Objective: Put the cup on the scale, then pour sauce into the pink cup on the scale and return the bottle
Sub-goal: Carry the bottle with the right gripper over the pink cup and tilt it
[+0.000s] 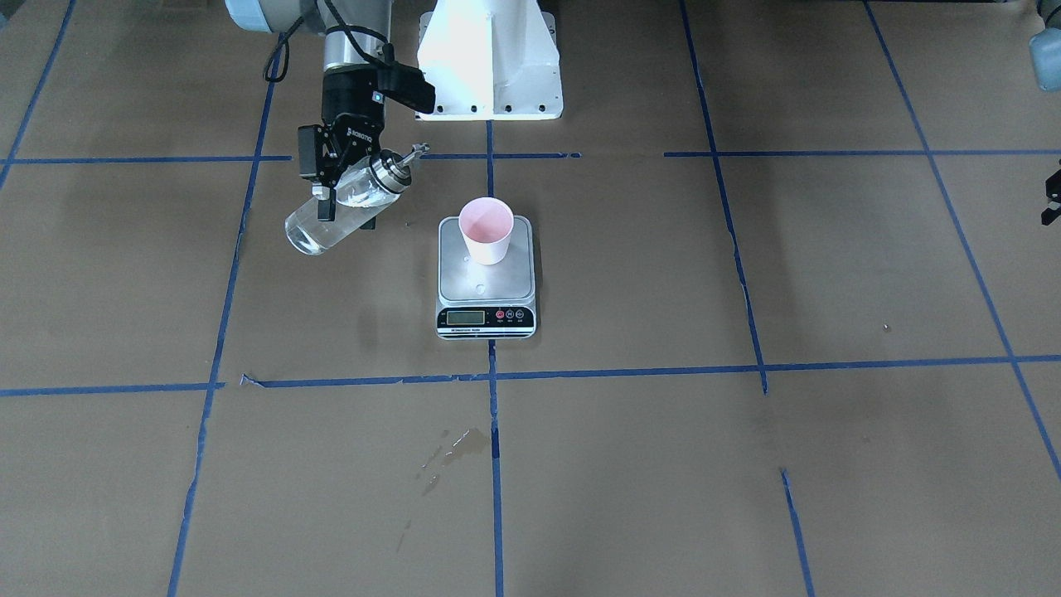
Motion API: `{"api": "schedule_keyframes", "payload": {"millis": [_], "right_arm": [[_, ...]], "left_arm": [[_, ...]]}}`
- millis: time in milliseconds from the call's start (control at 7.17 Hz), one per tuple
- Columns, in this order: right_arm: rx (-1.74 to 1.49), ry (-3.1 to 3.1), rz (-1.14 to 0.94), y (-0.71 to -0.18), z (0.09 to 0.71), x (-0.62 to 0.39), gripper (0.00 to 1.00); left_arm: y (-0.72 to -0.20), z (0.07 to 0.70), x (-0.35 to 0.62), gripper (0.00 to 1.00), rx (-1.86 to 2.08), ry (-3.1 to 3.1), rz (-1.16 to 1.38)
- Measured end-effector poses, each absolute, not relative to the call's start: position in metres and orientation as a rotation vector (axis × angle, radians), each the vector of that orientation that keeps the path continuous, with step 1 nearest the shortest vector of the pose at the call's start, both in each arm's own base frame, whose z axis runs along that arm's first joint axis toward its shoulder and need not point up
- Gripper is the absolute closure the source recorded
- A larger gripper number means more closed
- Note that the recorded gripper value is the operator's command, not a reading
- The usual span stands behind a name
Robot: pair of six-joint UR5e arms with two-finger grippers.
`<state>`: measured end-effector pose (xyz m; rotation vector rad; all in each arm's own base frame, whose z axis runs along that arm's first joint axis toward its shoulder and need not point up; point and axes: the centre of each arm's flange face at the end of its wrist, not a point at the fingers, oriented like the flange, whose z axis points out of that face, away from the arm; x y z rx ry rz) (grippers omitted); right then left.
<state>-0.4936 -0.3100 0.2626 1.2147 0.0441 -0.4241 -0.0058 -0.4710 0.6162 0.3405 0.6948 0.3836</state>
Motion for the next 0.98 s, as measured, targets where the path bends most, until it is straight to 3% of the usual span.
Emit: {"api": "schedule_keyframes", "payload": {"millis": [976], "right_arm": [[1.238, 0.513, -0.668, -0.329, 0.288, -0.552, 1.00]], "left_arm": [[-0.472, 0.619, -0.009, 0.00, 0.337, 0.692, 0.370]]}}
